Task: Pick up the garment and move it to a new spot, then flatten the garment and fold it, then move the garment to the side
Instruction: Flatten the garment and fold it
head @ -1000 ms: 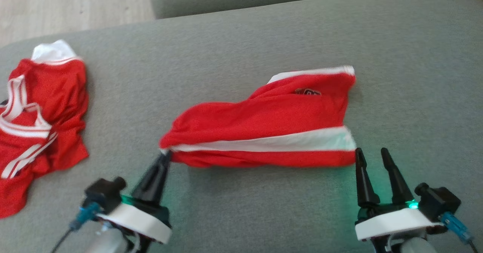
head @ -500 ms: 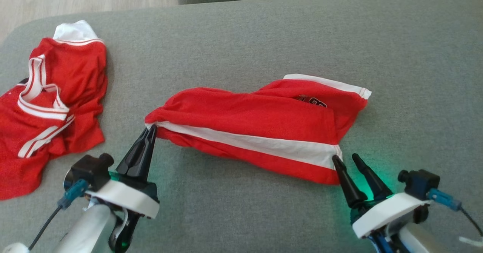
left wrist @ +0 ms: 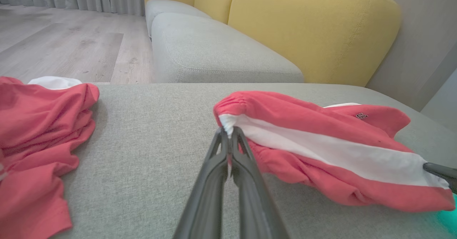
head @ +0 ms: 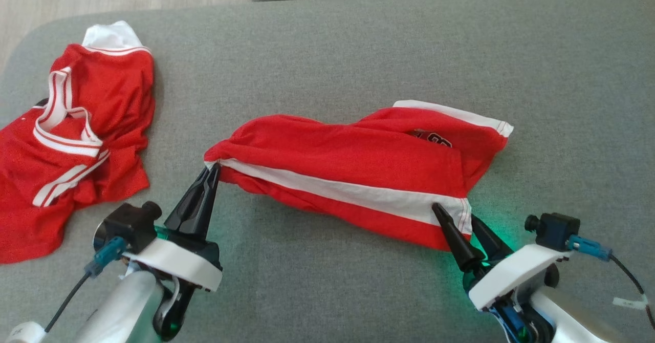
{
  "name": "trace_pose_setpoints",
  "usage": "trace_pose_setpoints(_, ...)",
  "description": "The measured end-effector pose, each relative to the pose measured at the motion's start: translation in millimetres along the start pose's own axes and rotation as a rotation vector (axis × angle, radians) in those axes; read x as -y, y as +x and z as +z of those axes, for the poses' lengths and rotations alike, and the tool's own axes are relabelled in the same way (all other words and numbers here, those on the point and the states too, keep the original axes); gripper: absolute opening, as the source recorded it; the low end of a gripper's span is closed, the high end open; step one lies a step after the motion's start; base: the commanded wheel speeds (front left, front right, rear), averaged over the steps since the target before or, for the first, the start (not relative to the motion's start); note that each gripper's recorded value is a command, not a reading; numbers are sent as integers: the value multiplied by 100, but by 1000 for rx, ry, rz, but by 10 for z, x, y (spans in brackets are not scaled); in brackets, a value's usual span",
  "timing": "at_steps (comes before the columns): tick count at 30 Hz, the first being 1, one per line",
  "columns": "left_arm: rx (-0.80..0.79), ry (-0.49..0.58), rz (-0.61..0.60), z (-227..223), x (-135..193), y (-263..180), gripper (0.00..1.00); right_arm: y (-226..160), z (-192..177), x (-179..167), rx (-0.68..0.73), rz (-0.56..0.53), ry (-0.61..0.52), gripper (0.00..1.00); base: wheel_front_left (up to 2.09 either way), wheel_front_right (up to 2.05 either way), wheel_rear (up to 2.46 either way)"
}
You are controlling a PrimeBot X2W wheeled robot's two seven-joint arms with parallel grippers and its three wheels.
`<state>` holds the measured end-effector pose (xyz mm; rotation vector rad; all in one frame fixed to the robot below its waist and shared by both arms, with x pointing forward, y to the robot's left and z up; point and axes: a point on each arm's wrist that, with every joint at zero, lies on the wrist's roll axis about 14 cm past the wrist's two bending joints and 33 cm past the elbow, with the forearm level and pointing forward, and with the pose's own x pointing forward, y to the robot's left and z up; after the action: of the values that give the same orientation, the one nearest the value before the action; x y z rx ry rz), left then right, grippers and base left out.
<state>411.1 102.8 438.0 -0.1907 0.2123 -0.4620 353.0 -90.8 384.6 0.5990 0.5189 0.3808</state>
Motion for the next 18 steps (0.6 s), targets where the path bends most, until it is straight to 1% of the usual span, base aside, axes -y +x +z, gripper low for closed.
trace_pose_setpoints(2, 8, 2, -1, 33, 15, -21, 0, 2, 31, -50, 4, 16, -7, 69, 0, 0, 0)
trace_pose_setpoints(3, 10, 3, -2, 42, 20, -28, 0, -8, 25, -51, 3, 15, -5, 49, 0, 0, 0)
trace_pose_setpoints(4, 10, 2, -3, 44, 29, -34, 0, -15, 29, -46, 3, 14, -5, 45, 0, 0, 0)
trace_pose_setpoints(5, 10, 3, -6, 43, 39, -42, 0, -17, 47, -44, 8, 14, -4, 39, 0, 0, 0)
trace_pose_setpoints(6, 10, 5, -8, 45, 48, -48, 0, -17, 76, -45, 16, 14, -5, 39, 0, 0, 0)
trace_pose_setpoints(8, 13, 7, -8, 60, 50, -55, 0, -13, 153, -50, 40, 15, -8, 32, 0, 0, 0)
trace_pose_setpoints(9, 15, 9, -8, 67, 51, -56, 0, -14, 196, -54, 53, 16, -12, 15, 0, 0, 0)
trace_pose_setpoints(10, 16, 10, -9, 73, 55, -58, 0, -18, 235, -62, 66, 19, -20, 0, 0, 0, 0)
trace_pose_setpoints(15, 54, 37, -35, 216, 120, -52, 0, -137, 451, -71, 150, 20, -38, 0, 0, 0, 0)
trace_pose_setpoints(16, 74, 52, -49, 288, 154, -43, 0, -172, 551, -63, 183, 19, -44, 0, 0, 0, 0)
trace_pose_setpoints(18, 124, 86, -88, 463, 259, -12, 0, -255, 889, -35, 286, 13, -57, 0, 0, 0, 0)
